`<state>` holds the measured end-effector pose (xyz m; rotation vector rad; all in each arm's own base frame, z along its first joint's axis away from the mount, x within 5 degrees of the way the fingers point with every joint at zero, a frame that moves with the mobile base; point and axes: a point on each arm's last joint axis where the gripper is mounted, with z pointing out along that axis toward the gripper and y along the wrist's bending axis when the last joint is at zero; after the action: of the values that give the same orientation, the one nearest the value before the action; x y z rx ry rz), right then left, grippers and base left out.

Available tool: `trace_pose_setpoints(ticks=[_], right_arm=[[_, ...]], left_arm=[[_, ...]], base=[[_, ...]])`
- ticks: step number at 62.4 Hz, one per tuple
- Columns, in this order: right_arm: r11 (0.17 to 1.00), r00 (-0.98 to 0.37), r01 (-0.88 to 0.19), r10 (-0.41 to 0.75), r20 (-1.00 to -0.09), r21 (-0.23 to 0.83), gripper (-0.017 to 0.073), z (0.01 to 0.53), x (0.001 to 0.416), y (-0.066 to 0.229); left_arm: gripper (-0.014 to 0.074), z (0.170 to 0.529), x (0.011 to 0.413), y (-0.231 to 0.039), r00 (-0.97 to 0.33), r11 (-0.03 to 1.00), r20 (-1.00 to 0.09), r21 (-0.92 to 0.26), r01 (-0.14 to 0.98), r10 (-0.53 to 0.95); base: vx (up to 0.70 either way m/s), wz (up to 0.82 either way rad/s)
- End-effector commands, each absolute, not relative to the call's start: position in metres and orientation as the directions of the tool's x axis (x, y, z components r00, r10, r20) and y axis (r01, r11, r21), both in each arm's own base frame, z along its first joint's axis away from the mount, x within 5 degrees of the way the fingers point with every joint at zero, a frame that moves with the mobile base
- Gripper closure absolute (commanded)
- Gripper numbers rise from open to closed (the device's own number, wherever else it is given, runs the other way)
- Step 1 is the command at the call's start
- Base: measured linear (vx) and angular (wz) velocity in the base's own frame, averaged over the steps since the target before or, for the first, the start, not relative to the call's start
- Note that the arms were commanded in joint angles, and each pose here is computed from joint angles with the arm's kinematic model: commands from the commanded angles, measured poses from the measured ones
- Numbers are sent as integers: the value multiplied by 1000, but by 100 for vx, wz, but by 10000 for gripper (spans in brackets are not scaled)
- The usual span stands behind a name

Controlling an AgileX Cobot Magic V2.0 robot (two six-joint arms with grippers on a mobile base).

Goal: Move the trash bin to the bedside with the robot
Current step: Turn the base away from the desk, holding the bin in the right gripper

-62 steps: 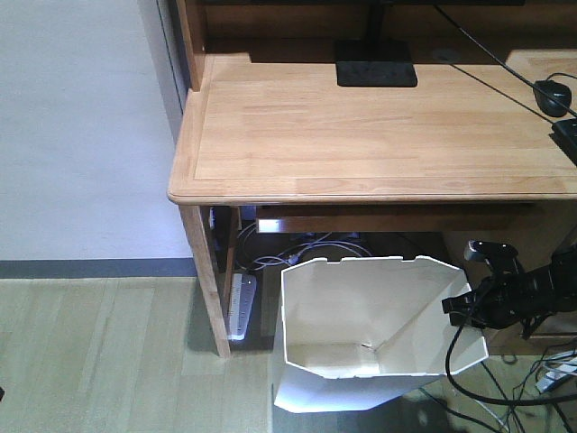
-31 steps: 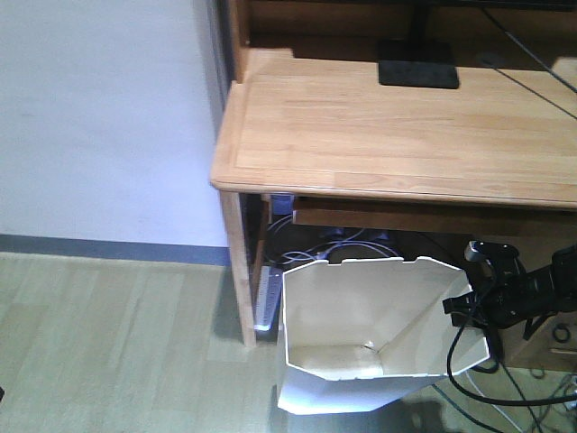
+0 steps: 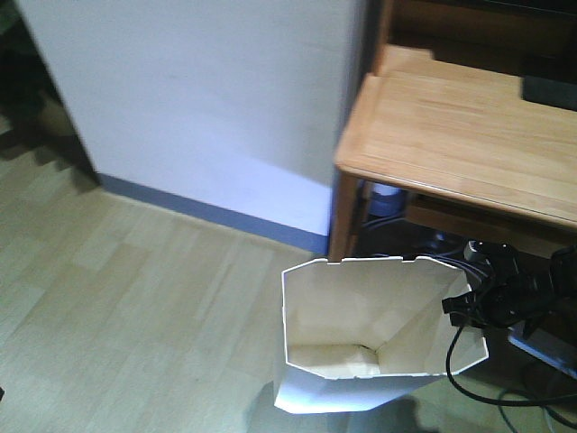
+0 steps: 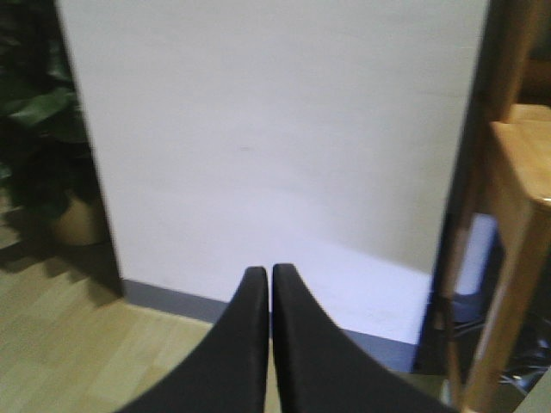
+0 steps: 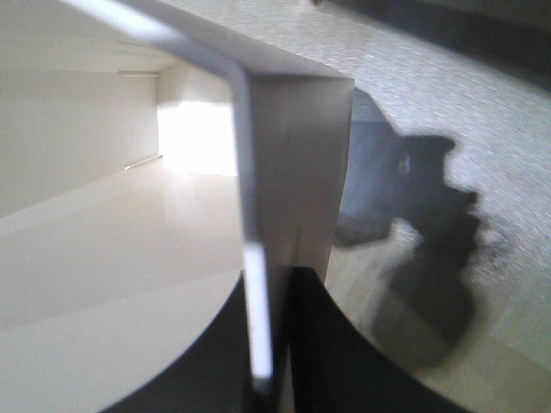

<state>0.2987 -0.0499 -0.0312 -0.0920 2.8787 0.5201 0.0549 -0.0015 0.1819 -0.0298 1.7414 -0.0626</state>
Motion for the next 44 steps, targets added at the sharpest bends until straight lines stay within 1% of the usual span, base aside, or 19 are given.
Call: trace_pose_setpoints(ticks=[1,24,44], right_arm=[[856,-948,-144,24,-317,496,566,0,313,-37],[856,-948,-144,24,-317,496,566,0,313,-37],[856,-948,-144,24,-317,496,566,0,313,-37]], left_arm=[[599,179,56,-2,-118,997,-991,-72,22,-69],[599,179,56,-2,-118,997,-991,-72,22,-69],[599,179,56,-2,-118,997,-991,-72,22,-69]], base=[[-10,66],[-8,59],[0,50]])
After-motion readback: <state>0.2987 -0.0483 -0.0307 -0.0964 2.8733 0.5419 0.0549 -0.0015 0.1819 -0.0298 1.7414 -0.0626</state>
